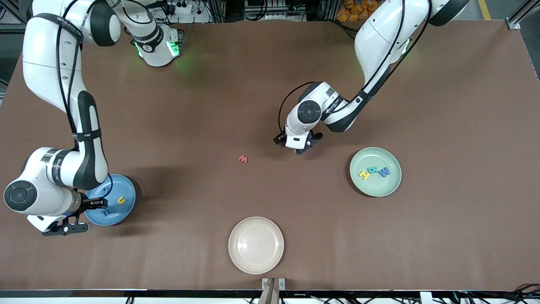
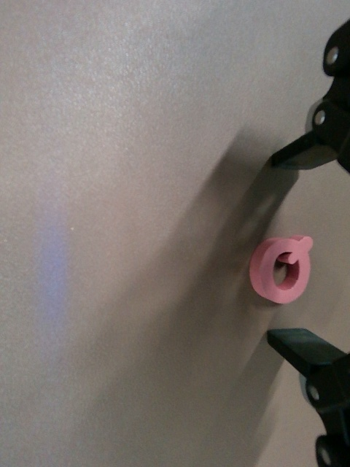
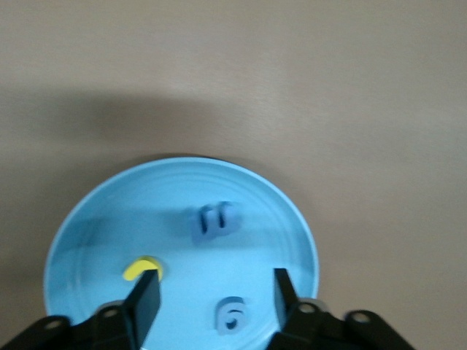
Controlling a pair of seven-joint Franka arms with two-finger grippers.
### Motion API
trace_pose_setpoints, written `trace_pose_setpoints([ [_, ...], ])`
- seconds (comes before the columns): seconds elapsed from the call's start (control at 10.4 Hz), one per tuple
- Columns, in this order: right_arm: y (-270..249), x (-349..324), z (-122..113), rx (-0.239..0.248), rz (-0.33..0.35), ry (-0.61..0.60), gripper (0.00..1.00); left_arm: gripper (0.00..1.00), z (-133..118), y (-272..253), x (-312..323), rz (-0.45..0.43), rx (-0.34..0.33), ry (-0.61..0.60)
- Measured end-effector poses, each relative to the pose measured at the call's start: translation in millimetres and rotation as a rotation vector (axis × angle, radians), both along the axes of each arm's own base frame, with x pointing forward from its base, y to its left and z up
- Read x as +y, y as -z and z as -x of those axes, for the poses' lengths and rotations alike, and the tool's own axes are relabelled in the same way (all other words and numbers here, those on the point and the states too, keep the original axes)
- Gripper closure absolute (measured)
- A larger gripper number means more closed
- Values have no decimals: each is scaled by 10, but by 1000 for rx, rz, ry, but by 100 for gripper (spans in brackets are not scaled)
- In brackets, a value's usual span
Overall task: Sort upper and lower case letters into plates
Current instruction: 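Drop the blue 3 in the blue plate while the left gripper lowers, then grasp the pink q with the left gripper while the right gripper withdraws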
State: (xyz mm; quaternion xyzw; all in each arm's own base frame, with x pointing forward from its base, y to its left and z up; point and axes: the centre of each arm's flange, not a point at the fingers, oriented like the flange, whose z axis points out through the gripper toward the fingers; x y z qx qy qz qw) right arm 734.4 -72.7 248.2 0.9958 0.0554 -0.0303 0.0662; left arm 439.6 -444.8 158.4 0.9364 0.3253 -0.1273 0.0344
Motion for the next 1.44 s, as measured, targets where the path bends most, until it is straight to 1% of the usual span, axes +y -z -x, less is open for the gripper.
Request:
trace_pose_setpoints([
  [0.1, 19, 164, -13, -3, -40, -4, 6, 5, 4, -2, -4, -3, 2, -14],
  [0.19, 38, 320, -19, -2, -75, -8, 0, 7, 6, -6, -6, -4, 3, -18],
  [0.38, 52, 667, -8, 18, -110, -40, 0, 13, 10, -13, -9, -4, 3, -22],
  [0.67, 17, 1408, 48, 44, -122, -125, 0, 20, 34, -26, -12, -8, 5, -32],
  [0.77, 14, 1690, 78, 45, -121, -161, 0, 33, 41, -45, -14, -9, 4, -32],
  [0.87, 4, 1966, 114, 44, -121, -199, 0, 40, 53, -55, -13, -10, 4, -30],
  [0.96, -9, 2213, 154, 42, -120, -233, 0, 43, 57, -56, -11, -11, 4, -30],
  [1.06, -18, 2374, 181, 37, -120, -255, 0, 44, 58, -58, -10, -11, 4, -30],
  [1.15, -29, 2432, 185, 30, -120, -265, 0, 48, 60, -60, -11, -11, 4, -30],
  [1.35, -45, 2473, 185, 27, -121, -276, 0, 53, 62, -62, -12, -11, 4, -30],
  [1.44, -55, 2561, 201, 25, -122, -290, 0, 47, 65, -59, -11, -11, 5, -30],
])
